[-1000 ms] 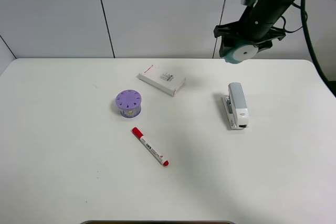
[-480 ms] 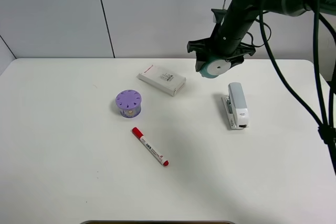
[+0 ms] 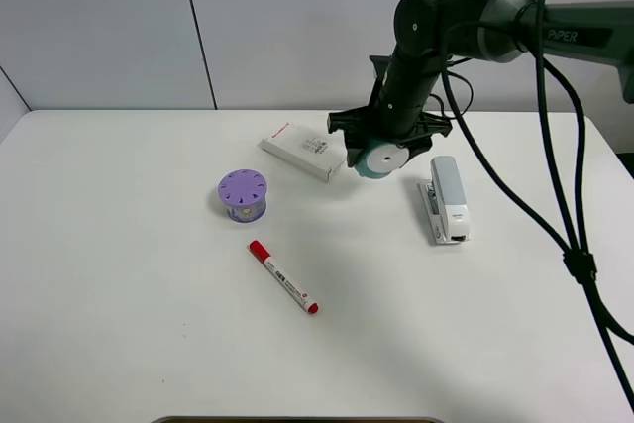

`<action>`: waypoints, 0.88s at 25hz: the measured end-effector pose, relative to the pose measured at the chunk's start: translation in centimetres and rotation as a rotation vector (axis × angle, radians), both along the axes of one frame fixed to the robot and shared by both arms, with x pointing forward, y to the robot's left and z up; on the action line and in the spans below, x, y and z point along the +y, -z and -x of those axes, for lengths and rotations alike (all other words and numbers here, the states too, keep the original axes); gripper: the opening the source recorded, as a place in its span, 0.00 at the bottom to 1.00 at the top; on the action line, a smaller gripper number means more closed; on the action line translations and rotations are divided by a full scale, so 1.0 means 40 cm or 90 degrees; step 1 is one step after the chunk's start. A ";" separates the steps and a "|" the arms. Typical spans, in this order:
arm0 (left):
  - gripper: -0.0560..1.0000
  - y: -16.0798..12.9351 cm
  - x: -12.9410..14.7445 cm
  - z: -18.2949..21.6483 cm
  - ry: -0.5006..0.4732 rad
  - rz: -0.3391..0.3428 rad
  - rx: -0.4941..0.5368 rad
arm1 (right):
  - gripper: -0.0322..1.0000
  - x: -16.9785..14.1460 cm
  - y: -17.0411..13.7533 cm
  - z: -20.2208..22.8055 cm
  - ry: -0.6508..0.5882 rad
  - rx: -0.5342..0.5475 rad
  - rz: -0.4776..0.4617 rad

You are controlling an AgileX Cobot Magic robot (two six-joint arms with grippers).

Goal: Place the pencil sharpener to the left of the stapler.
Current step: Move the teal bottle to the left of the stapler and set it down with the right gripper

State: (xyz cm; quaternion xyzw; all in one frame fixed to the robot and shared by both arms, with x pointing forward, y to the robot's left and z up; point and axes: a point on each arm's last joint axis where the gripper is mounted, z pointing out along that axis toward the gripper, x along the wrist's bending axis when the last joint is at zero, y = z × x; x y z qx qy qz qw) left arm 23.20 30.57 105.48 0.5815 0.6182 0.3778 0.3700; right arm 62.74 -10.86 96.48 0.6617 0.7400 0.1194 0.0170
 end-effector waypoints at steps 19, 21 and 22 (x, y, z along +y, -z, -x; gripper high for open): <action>0.96 0.000 0.000 0.000 0.000 0.000 0.000 | 0.69 0.008 0.169 -0.013 0.010 0.039 0.010; 0.96 0.000 0.000 0.000 0.000 0.000 0.000 | 0.69 0.009 0.187 -0.014 0.012 0.045 0.011; 0.96 0.000 0.000 0.000 0.000 0.000 0.000 | 0.69 0.010 0.192 -0.015 0.013 0.045 0.010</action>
